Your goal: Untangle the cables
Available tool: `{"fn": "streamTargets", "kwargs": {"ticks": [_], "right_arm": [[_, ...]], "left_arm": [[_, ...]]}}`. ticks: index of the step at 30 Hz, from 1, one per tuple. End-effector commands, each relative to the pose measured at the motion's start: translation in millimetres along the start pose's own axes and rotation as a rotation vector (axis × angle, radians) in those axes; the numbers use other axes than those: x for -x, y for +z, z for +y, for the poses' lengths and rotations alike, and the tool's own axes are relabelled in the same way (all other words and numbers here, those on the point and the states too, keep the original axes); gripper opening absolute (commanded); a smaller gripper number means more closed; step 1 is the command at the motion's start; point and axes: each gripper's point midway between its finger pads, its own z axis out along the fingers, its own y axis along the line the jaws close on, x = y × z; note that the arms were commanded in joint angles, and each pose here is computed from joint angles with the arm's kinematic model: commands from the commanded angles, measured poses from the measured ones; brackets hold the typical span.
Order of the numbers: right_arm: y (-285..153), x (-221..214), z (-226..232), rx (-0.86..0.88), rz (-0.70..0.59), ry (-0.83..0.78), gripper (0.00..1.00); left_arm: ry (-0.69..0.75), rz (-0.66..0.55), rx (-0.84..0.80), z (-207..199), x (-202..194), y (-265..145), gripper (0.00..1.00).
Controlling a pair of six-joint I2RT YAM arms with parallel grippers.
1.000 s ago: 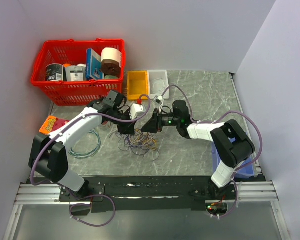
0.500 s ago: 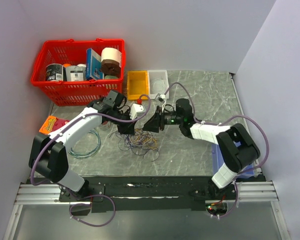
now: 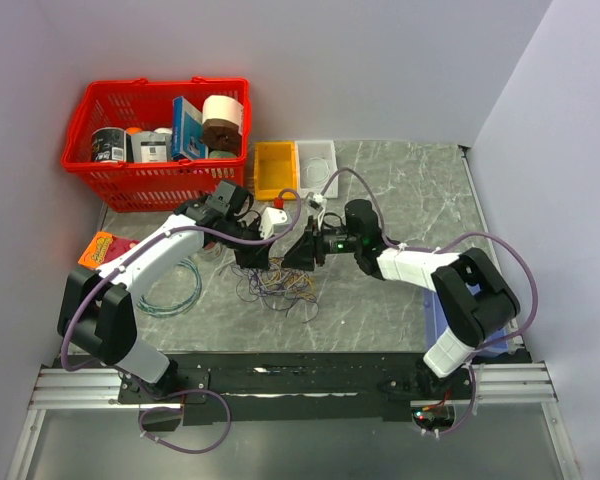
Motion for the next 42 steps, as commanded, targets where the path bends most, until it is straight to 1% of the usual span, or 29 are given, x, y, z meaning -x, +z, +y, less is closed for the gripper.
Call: {"fn": "streamTargets", "kwargs": {"ticks": [1, 2, 4, 5, 7, 8, 13, 15, 17, 20, 21, 22, 24, 25, 27, 29, 35, 36, 38, 40, 41, 42], "right_arm": [[11.2, 15.5, 2.8, 0.012, -0.017, -0.062, 0.45], [13.1, 14.1, 2.9, 0.01, -0.008, -0.06, 0.4], [14.6, 12.4, 1.5, 0.007, 0.007, -0.057, 0.35], [14.7, 11.3, 1.4, 0.008, 0.007, -0.054, 0.28], [13.9, 10.9, 1.5, 0.008, -0.001, -0.052, 0.2], [13.2, 12.0, 2.9, 0.009, -0.005, -0.055, 0.14], [9.3, 15.8, -1.2, -0.032, 0.002, -0.056, 0.01], [4.2, 15.6, -5.1, -0.057, 0.018, -0.043, 0.0], [-3.5, 23.6, -4.7, -0.081, 0.01, -0.044, 0.0], [-15.5, 39.9, -3.6, -0.129, -0.013, -0.091, 0.0], [-19.2, 37.7, -4.6, -0.146, 0.007, -0.094, 0.0], [-21.6, 47.1, -0.3, -0.153, -0.004, -0.116, 0.0], [-24.6, 49.5, 1.2, -0.169, 0.004, -0.123, 0.0], [-26.3, 57.5, 5.6, -0.17, -0.009, -0.139, 0.0], [-28.7, 67.3, 10.2, -0.179, -0.032, -0.152, 0.0], [-34.1, 81.3, 15.3, -0.206, -0.068, -0.166, 0.0], [-66.8, 151.1, 38.2, -0.332, -0.24, -0.236, 0.0], [-74.9, 169.8, 42.0, -0.369, -0.284, -0.262, 0.0], [-85.8, 189.1, 55.7, -0.395, -0.323, -0.311, 0.0], [-100.4, 218.2, 73.4, -0.426, -0.39, -0.37, 0.0], [-105.4, 227.0, 79.3, -0.438, -0.407, -0.395, 0.0], [-114.6, 247.1, 95.9, -0.443, -0.453, -0.439, 0.0]], "left_arm": [[0.052, -0.053, -0.002, -0.5, 18.6, -7.5, 0.01], [0.053, -0.053, -0.002, -0.5, 18.6, -7.5, 0.01], [0.053, -0.055, -0.004, -0.9, 18.9, -7.5, 0.01], [0.052, -0.057, -0.002, -0.5, 19.3, -8.1, 0.01], [0.054, -0.055, -0.006, -1.2, 18.5, -7.2, 0.01], [0.057, -0.054, -0.005, -1.1, 18.1, -7.3, 0.01], [0.055, -0.036, -0.002, 0.4, 10.7, -4.4, 0.01], [0.049, -0.029, 0.004, 2.0, 7.2, -3.8, 0.01], [0.046, -0.024, 0.007, 3.0, 4.9, -3.7, 0.06], [0.039, -0.018, 0.031, 9.9, -2.1, -3.9, 0.11], [0.031, -0.011, 0.042, 12.3, -6.0, -3.6, 0.11], [0.029, -0.01, 0.05, 15.3, -7.2, -3.2, 0.12], [0.012, 0.005, 0.06, 20.0, -13.4, -1.2, 0.16], [0.01, 0.011, 0.071, 22.4, -14.9, -0.6, 0.18], [-0.001, 0.02, 0.069, 23.3, -18.5, 2.4, 0.26], [-0.001, 0.02, 0.068, 23.8, -20.0, 3.6, 0.32], [-0.006, 0.027, 0.077, 25.1, -26.0, 5.8, 0.38], [-0.007, 0.027, 0.075, 24.7, -26.7, 6.3, 0.39], [-0.012, 0.024, 0.075, 24.8, -26.2, 5.3, 0.42], [-0.008, 0.017, 0.077, 24.6, -23.9, 3.3, 0.44], [-0.004, 0.007, 0.082, 24.7, -20.6, 0.7, 0.48], [-0.001, 0.006, 0.085, 24.5, -20.1, -0.4, 0.49]]}}
